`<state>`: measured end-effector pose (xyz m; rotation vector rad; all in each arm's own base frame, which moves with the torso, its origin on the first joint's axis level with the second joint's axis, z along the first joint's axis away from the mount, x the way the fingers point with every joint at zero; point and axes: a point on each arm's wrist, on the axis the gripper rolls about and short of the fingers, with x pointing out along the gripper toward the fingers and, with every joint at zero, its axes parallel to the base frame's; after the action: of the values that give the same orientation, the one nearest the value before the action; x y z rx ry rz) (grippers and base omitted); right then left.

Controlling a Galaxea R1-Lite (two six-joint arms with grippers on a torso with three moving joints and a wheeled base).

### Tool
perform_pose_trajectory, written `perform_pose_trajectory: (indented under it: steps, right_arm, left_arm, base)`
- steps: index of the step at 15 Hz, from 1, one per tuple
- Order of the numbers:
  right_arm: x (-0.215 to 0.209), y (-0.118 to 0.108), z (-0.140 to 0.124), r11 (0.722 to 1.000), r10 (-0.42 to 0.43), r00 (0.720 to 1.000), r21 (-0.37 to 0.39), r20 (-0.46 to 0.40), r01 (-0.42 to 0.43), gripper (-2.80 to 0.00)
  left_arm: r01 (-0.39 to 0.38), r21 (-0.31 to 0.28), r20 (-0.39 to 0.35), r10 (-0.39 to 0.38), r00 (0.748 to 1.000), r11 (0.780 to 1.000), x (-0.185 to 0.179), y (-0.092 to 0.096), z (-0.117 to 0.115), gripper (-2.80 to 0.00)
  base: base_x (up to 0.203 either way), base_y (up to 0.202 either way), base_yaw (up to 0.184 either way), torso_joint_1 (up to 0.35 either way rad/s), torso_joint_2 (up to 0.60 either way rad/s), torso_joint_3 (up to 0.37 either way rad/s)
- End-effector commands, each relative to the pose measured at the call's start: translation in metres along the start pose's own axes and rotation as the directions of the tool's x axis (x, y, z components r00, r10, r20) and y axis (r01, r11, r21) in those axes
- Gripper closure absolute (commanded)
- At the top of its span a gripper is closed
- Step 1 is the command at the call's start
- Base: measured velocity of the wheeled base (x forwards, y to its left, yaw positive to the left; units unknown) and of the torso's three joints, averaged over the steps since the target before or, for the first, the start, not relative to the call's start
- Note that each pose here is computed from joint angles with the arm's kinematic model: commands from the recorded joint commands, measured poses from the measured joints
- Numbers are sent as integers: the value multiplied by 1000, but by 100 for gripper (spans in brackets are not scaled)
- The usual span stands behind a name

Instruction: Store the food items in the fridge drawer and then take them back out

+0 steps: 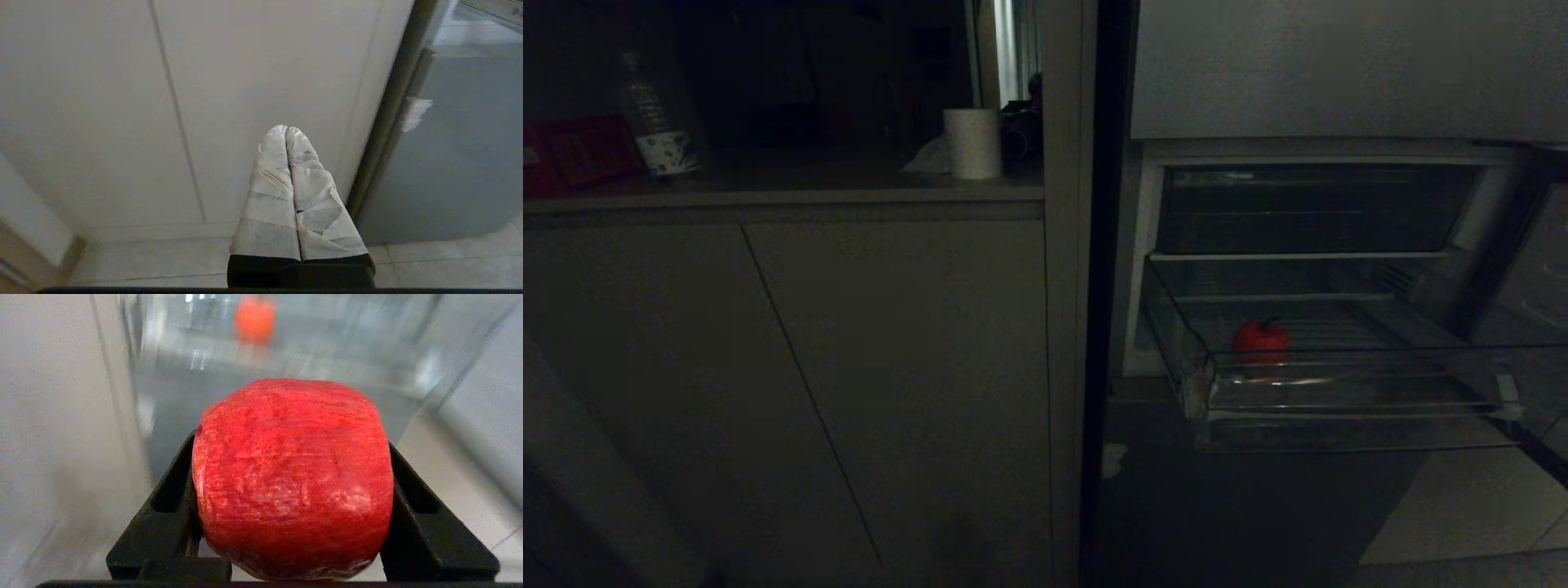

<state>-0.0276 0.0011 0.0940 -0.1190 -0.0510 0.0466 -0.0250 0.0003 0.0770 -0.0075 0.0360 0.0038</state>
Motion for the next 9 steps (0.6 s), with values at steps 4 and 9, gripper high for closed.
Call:
perform_pose_trajectory:
  steps: [4,9]
  right_arm:
    - [63,-14,96,996,60,976,80,-210,-44,0]
    - [232,-27,144,971,99,892,239,-441,10,0]
  left_arm:
    - [-1,0,-1,1,1000,1000,0,0,0,0]
    - [-1,0,-1,1,1000,1000,0,0,0,0]
  base:
    - [0,0,0,0,0,0]
    - [0,0,0,0,0,0]
